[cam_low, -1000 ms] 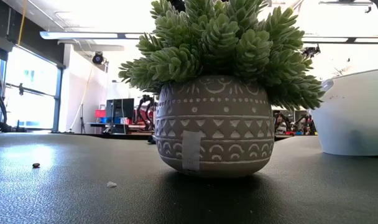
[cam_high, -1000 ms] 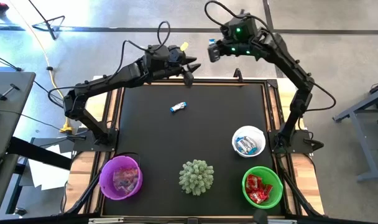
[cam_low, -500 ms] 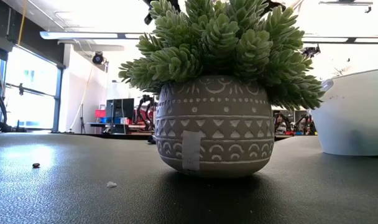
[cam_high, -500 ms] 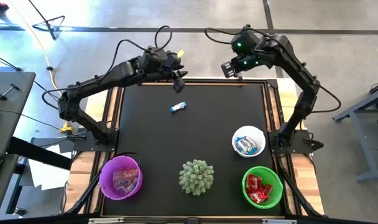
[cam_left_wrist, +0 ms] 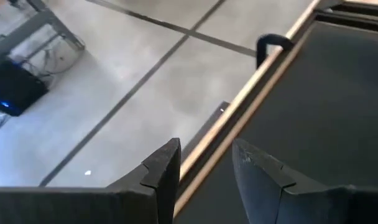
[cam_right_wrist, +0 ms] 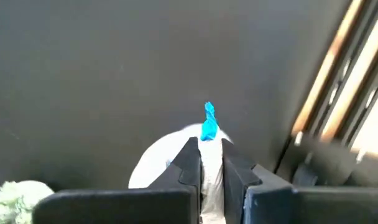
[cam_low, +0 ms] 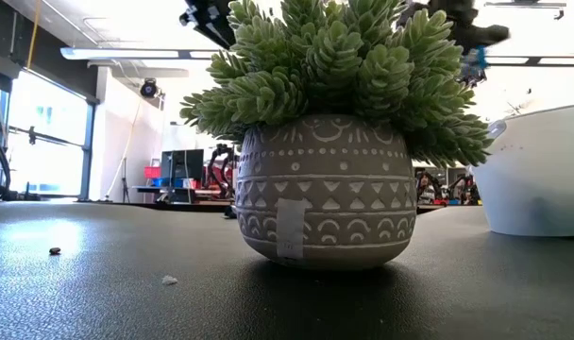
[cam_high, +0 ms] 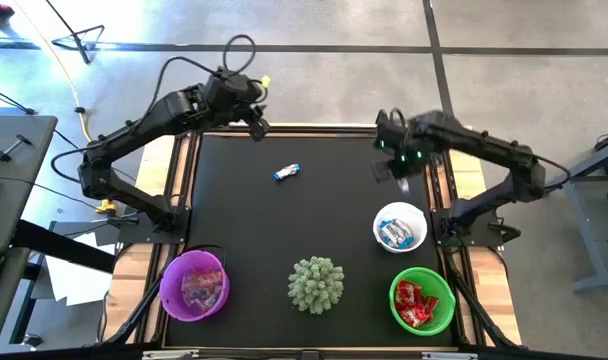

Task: Sort candy
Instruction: Put the white candy wrapper into the white bucket

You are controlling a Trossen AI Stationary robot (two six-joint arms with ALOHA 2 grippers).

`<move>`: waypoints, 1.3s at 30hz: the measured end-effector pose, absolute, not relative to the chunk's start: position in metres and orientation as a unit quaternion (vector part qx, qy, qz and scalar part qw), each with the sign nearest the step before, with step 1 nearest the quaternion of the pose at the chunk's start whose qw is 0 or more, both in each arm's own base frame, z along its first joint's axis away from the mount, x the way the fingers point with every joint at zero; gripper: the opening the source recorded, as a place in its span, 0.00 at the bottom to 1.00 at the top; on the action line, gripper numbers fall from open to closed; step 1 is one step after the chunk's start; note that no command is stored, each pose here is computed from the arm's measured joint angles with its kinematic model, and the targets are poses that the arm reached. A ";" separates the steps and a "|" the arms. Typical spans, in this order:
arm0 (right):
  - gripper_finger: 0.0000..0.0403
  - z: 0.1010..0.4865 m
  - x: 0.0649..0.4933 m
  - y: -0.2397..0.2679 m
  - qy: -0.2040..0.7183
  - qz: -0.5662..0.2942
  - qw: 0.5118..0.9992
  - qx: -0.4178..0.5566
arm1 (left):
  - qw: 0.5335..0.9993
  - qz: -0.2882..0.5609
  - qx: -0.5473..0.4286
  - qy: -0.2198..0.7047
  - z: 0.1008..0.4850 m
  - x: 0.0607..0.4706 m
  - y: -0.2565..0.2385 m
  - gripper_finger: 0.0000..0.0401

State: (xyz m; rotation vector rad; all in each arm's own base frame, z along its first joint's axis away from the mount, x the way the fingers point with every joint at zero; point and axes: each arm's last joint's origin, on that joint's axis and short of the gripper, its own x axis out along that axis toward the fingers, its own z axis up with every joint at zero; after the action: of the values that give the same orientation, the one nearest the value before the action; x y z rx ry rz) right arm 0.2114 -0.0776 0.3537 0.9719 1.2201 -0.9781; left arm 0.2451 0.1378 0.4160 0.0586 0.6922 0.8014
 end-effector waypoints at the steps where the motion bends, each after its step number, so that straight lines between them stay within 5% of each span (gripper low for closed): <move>1: 0.04 0.346 0.208 -0.071 0.531 -0.427 0.590 0.433 | 0.862 0.386 0.029 0.326 0.418 0.242 0.139 0.33; 7: 0.04 0.316 0.196 -0.039 0.550 -0.400 0.531 0.506 | 0.859 0.408 0.024 0.307 0.428 0.226 0.144 0.33; 14: 0.05 0.279 0.201 -0.011 0.584 -0.352 0.519 0.516 | 0.854 0.420 0.020 0.305 0.429 0.221 0.149 0.33; 25: 0.34 0.262 0.199 0.003 0.610 -0.346 0.519 0.489 | 0.867 0.384 0.000 0.316 0.425 0.221 0.148 0.33; 31: 0.43 0.271 0.207 0.002 0.590 -0.317 0.569 0.477 | 0.893 0.287 -0.069 0.340 0.408 0.225 0.142 0.33; 39: 0.41 0.280 0.224 -0.004 0.527 -0.286 0.683 0.418 | 0.894 0.204 -0.159 0.366 0.353 0.236 0.144 0.33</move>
State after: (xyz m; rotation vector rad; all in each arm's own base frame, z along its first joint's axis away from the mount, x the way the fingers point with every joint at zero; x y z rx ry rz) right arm 0.2237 -0.0043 0.2796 0.9366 1.1825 -0.6406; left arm 0.2356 0.1444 0.3530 -0.3290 0.7586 0.4234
